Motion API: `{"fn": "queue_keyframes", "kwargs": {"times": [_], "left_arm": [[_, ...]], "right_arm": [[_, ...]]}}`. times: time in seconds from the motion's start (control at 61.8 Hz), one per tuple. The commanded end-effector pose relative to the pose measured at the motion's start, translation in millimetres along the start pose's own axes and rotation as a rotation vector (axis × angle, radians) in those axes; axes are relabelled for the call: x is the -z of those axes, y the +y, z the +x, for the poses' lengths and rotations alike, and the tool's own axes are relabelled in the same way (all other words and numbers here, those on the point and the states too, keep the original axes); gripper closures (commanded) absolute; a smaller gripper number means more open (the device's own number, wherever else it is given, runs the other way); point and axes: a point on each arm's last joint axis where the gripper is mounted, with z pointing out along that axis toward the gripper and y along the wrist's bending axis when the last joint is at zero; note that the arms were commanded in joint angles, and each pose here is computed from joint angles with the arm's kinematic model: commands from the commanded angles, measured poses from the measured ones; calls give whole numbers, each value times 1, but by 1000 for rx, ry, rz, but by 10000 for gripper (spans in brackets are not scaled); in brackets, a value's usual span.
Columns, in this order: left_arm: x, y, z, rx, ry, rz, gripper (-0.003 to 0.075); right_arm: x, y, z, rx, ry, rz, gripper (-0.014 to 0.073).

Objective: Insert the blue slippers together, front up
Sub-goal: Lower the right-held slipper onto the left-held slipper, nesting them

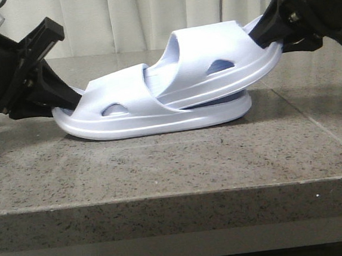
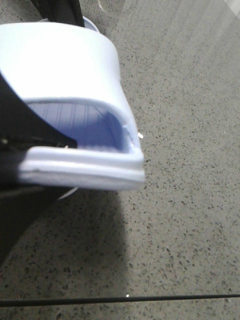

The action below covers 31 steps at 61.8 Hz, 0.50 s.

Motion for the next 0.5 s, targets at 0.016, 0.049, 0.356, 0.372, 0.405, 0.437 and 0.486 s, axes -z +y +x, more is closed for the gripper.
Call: {"fn": "queue_keyframes", "kwargs": {"times": [0.016,0.049,0.356,0.372,0.405,0.437,0.486], "left_arm": [[8,-20,-9,-5,-35,86,741],[8,-20,-9,-5,-35,86,741],[8,-20,-8,-5,-34,88,741],[8,-20,-8,-5,-34,88,741],[8,-20,-8,-5,-34,88,741],[8,-20,-8,-5,-34,88,741],[8,-19,-9,-4,-35,87,741]], "right_arm": [[6,24,6,16,68,-147,703],[6,24,6,16,66,-145,703],[6,20,6,75,67,-110,528],[6,19,6,84,69,-106,507],[8,17,4,98,66,-96,440],[9,14,3,109,62,-85,396],[12,10,-1,117,53,-73,324]]}}
